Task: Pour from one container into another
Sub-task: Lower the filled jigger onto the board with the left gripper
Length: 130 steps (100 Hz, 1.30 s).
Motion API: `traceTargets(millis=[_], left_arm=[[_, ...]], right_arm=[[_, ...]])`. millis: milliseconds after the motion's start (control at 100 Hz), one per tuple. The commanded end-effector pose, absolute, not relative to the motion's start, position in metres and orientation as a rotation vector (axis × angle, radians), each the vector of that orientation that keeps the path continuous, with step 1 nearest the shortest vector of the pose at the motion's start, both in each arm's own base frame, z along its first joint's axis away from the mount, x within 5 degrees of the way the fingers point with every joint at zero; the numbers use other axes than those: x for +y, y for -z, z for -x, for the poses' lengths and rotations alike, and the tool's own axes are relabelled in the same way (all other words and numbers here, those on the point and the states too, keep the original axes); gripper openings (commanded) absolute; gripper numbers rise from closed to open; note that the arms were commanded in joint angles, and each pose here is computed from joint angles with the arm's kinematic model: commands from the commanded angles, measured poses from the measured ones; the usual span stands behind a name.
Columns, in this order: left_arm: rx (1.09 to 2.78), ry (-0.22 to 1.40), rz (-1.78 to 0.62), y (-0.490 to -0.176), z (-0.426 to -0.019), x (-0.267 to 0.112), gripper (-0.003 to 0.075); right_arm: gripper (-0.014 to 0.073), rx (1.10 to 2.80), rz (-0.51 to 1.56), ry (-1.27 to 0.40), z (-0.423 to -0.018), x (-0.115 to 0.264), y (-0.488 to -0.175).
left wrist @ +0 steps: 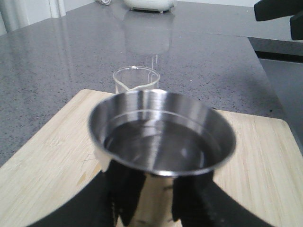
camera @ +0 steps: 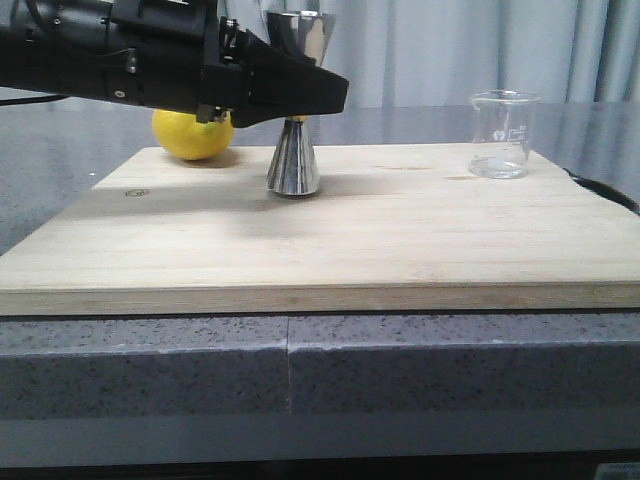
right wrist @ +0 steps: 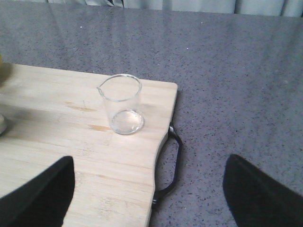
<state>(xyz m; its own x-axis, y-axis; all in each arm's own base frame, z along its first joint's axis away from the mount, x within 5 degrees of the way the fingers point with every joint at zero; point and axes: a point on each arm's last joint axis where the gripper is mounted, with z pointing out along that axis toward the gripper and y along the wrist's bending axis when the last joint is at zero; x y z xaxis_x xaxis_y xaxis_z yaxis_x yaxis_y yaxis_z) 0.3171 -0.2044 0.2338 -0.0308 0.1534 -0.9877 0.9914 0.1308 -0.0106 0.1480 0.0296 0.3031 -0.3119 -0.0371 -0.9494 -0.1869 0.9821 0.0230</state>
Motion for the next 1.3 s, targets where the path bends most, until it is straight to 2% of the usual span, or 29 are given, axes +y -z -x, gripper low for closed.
traceTargets(millis=[0,300,690,1290], left_arm=[[1.280,1.064,-1.117,-0.268,-0.319,-0.203,0.0237],[1.237,1.021,-1.119,-0.284,-0.327,-0.205,0.0237],[1.296,1.020,-1.107,-0.268,-0.334,-0.207,0.0237],[1.302,1.020,-1.105,-0.268,-0.334,-0.207,0.0237]], right_arm=[[0.0579,1.765,0.175,-0.145,-0.149,0.030,-0.321],[0.0579,1.759,0.182,-0.138,-0.149,0.030,-0.322],[0.0579,1.725,0.183,-0.137,-0.150,0.030,-0.325],[0.0579,1.724,0.190,-0.130,-0.150,0.030,-0.325]])
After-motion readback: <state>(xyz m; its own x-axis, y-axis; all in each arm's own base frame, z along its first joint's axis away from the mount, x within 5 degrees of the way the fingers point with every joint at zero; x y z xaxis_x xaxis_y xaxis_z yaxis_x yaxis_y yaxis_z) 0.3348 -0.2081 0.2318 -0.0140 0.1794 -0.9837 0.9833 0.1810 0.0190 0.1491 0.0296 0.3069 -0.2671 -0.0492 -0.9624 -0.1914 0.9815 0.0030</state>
